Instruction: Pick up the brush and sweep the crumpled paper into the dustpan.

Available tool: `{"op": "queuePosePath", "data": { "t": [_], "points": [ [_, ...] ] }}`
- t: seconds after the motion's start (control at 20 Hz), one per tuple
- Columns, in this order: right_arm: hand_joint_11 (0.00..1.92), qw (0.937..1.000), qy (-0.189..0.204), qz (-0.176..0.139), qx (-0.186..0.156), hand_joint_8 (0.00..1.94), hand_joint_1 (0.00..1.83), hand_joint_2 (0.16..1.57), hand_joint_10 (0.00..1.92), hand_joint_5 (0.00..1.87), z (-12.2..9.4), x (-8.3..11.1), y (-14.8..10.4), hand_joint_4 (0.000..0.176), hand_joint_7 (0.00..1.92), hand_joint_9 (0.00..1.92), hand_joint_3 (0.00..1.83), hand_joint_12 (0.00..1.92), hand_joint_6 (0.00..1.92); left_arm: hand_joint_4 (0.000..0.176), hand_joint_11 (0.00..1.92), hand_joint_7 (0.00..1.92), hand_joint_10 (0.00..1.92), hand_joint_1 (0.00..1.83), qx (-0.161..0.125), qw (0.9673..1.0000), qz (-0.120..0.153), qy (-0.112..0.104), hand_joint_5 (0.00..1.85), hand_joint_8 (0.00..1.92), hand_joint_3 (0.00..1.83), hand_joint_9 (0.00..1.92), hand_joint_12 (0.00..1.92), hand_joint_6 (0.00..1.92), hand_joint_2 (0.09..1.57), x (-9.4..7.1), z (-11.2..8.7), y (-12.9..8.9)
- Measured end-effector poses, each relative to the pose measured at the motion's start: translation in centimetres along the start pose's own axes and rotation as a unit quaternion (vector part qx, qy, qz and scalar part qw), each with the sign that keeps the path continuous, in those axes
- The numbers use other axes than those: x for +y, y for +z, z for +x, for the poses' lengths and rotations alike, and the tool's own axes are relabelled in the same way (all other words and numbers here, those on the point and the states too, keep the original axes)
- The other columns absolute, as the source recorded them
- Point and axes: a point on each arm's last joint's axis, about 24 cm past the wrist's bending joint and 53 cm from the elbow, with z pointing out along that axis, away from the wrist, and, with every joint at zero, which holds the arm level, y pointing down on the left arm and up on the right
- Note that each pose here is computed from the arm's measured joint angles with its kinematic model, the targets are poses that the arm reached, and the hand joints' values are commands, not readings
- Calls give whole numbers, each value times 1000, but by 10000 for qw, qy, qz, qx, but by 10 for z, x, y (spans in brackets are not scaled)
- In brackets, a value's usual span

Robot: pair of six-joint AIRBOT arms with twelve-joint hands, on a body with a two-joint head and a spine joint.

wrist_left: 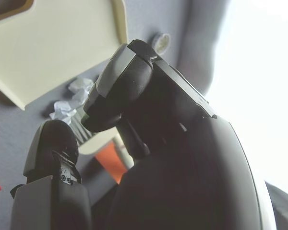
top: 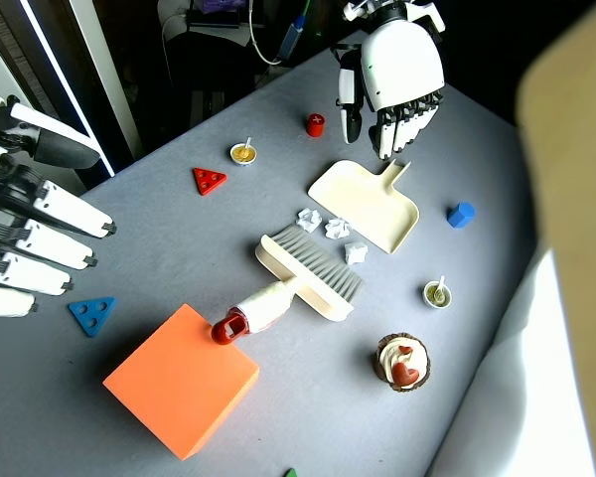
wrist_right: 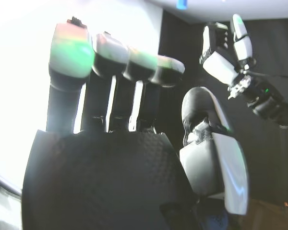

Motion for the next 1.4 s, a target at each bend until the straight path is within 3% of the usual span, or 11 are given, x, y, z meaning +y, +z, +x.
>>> {"op": "queuePosePath", "data": {
  "t": [0.15, 0.25, 0.45, 0.6, 0.7, 0.8, 0.9, 1.0, 1.15, 1.4],
  "points": [
    [265, 9999, -90, 82, 7, 7, 0, 930, 9, 207, 0, -4, -2, 0, 252, 267, 0, 55, 6, 0, 127, 153, 0, 0, 1, 10000, -4, -6, 128, 0, 9, 148, 29, 0, 873, 0, 0, 0],
    [230, 9995, -272, 142, 45, 0, 0, 949, 1, 181, 2, -6, -3, 0, 228, 235, 5, 34, 0, 0, 136, 170, 8, 0, -2, 10000, -14, -5, 141, 7, 12, 166, 31, 6, 886, 2, 0, 0],
    [254, 9937, -1105, 21, 198, 1, 0, 944, 5, 178, 18, 6, -4, 0, 224, 242, 1, 37, 1, 0, 120, 149, 0, 0, 19, 9999, -93, 33, 110, 0, 5, 145, 20, 0, 883, 10, 1, 1],
    [266, 9947, -997, -30, 262, 13, 0, 962, 13, 202, 19, 8, -4, 0, 265, 276, 6, 35, 7, 0, 126, 159, 3, 0, 63, 9999, -144, -13, 105, 3, 12, 154, 21, 3, 902, 13, 5, 1],
    [259, 9979, -574, -22, 300, 5, 0, 956, 4, 179, 18, 7, -4, 0, 235, 258, 2, 28, 4, 0, 128, 145, 0, 49, 26, 9998, -188, 48, 100, 0, 13, 140, 20, 0, 920, 18, 2, 4],
    [246, 9979, -552, 81, 343, 9, 0, 952, 9, 160, 21, 3, -2, 0, 220, 250, 0, 19, 8, 0, 129, 119, 1, 146, -6, 9997, -233, 89, 67, 0, 17, 127, 18, 0, 949, 22, 0, 6],
    [249, 9954, -873, 144, 362, 13, 0, 940, 13, 173, 25, 3, -2, 0, 234, 263, 0, 19, 11, 0, 140, 114, 3, 319, -143, 9996, -256, 59, 60, 2, 14, 129, 20, 2, 968, 27, -7, 8],
    [250, 9949, -925, 121, 395, 14, 0, 945, 12, 181, 29, 6, -2, 0, 242, 264, 0, 18, 13, 0, 144, 99, 1, 462, -241, 9993, -272, -14, 43, 1, 12, 125, 20, 1, 982, 32, -9, 9],
    [236, 9960, -843, 154, 255, 12, 0, 958, 12, 167, 23, 5, -2, 0, 232, 245, 4, 14, 11, 0, 128, 54, 0, 717, -177, 9992, -314, -146, 11, 0, 0, 102, 11, 0, 949, 39, 1, 10],
    [216, 9939, -1085, 206, -18, 6, 0, 967, 6, 157, 12, 5, -2, 0, 213, 234, 6, 4, 5, 0, 134, 103, 7, 805, 0, 9984, -409, -378, 14, 13, 0, 129, 11, 5, 940, 49, 24, 9]
  ]
}}
